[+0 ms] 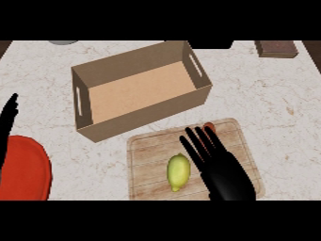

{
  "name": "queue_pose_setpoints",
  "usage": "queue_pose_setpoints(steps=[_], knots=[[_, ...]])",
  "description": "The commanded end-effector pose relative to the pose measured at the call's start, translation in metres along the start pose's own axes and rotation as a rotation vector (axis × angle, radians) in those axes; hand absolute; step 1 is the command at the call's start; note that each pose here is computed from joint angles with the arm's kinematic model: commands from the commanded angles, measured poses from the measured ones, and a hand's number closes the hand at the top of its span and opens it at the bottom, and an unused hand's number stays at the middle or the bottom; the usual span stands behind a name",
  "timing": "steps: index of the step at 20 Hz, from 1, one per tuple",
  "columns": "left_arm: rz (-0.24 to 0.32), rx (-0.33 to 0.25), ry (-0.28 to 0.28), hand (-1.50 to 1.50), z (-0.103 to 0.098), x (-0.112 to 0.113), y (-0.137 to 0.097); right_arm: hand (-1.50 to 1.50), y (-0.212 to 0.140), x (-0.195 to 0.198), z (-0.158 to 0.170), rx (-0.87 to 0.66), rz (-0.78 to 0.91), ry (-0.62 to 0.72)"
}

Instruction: Pick the lemon from the cutting board and place it in the cardboard box

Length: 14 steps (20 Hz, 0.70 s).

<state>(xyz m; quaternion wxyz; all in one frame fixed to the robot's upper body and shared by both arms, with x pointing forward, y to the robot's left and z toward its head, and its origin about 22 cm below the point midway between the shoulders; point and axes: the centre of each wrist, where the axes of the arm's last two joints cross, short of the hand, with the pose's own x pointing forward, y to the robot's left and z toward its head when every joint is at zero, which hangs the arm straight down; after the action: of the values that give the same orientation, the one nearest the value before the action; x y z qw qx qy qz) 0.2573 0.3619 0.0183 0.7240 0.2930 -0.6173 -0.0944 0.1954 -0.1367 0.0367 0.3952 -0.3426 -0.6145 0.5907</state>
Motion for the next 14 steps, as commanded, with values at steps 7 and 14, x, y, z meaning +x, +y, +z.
queue_pose_setpoints(steps=[7,14], knots=[[-0.012,-0.011,0.009,0.00,-0.006,-0.008,-0.008,-1.50,0.017,0.023,-0.011,0.039,0.024,0.022],[-0.003,0.010,-0.007,0.00,0.009,-0.009,0.006,-1.50,0.016,0.028,-0.006,0.045,-0.022,-0.074]])
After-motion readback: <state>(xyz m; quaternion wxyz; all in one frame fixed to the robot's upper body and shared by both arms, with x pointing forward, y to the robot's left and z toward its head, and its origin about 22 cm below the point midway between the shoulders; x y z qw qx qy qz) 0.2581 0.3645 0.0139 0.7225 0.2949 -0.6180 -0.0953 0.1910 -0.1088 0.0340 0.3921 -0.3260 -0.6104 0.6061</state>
